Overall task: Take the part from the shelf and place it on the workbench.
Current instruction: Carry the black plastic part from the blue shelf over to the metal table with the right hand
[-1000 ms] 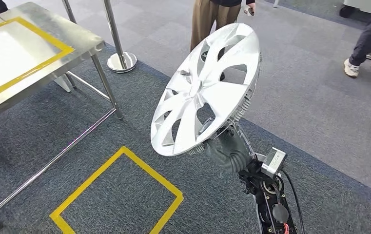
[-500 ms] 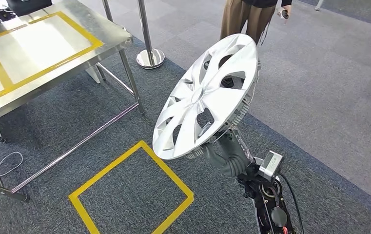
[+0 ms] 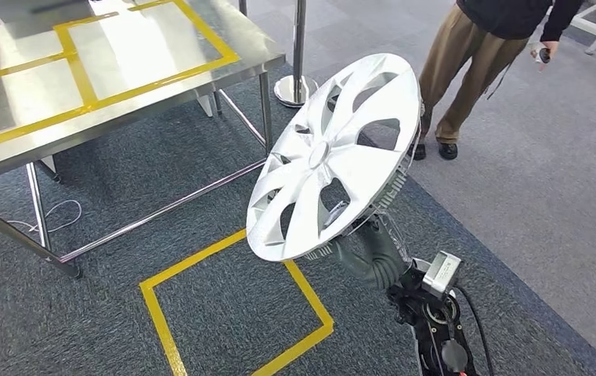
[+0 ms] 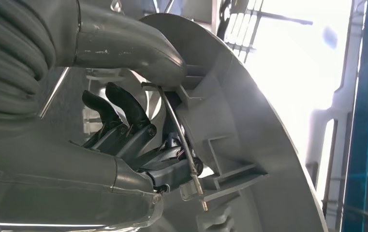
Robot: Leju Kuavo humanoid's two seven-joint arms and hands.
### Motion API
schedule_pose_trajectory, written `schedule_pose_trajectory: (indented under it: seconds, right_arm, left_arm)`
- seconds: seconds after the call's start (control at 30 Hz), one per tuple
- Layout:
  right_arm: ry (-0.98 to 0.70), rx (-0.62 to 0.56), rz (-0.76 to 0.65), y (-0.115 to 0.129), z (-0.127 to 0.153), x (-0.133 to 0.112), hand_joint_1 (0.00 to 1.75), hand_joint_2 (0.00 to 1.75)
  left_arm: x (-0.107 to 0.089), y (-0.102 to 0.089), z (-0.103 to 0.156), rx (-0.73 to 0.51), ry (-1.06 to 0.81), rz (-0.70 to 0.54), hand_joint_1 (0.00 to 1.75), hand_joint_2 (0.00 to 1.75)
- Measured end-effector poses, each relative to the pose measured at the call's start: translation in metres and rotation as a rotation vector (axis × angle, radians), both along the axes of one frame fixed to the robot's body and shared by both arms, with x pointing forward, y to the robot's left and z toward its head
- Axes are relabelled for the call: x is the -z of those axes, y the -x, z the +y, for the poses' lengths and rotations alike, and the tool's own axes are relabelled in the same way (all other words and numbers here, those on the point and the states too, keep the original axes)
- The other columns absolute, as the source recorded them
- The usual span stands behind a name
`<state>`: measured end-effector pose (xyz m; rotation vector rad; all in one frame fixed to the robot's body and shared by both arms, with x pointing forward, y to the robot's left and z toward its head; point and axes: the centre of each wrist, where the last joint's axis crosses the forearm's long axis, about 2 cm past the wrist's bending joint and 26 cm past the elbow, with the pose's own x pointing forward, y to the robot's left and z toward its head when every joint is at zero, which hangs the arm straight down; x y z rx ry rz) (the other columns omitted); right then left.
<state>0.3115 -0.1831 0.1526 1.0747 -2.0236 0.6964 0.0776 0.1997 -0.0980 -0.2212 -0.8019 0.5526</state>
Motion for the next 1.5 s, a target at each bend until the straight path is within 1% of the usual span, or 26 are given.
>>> schedule_pose_trajectory:
  seconds: [0.87,1.1,1.5]
  right_arm:
    - [0.009,0.004,-0.025,0.002,-0.001,-0.006,1.75,1.75]
    - [0.028,0.006,-0.023,0.005,-0.003,-0.003,1.75,1.75]
    - [0.026,0.011,-0.048,0.004,-0.004,-0.01,1.75,1.75]
  left_arm:
    - [0.0,0.001,0.0,0.015,-0.002,-0.004,0.0,1.75]
    - [0.0,0.0,-0.001,0.015,-0.002,-0.004,0.0,1.75]
    - [0.0,0.001,0.0,0.015,-0.003,-0.003,0.0,1.75]
